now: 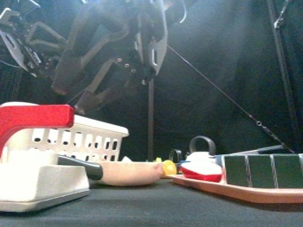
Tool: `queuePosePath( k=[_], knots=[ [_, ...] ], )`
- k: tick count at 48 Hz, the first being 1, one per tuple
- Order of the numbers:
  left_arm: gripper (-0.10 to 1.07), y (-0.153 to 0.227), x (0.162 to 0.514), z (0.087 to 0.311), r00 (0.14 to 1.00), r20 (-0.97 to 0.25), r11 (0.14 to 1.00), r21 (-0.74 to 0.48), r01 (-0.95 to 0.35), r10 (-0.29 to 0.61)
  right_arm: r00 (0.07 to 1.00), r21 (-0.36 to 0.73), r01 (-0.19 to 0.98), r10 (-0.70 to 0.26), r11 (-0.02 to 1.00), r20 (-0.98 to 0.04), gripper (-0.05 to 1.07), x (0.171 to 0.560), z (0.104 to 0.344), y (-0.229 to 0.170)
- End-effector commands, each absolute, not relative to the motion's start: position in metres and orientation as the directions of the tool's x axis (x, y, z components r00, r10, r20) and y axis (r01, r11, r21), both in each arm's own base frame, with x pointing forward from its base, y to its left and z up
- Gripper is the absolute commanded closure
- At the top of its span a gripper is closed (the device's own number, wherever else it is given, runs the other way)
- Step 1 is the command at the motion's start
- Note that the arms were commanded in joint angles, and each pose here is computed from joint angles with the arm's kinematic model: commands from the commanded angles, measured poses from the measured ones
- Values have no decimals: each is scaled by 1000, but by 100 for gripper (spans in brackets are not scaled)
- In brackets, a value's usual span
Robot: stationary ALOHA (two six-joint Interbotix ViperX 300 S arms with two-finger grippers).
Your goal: Grab iron
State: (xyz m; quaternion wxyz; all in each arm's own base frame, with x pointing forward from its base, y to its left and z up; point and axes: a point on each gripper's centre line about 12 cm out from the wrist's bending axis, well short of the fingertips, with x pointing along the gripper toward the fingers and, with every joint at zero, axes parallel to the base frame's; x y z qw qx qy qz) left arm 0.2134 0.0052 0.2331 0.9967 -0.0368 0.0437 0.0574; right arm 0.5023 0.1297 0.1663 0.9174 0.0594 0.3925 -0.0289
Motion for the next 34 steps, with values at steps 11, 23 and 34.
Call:
queuePosePath(
  k=[11, 23, 34],
  knots=[
    [2, 5, 215, 236, 990, -85, 990, -74, -116, 110, 732, 122, 72, 31, 990, -681, 16, 509, 184, 141],
    [2, 4, 215, 234, 989, -99, 990, -82, -114, 106, 739, 140, 63, 49, 988, -672, 16, 509, 188, 147],
    [2, 4, 215, 234, 989, -99, 990, -84, -116, 107, 724, 141, 73, 45, 987, -688, 16, 515, 172, 147]
  ],
)
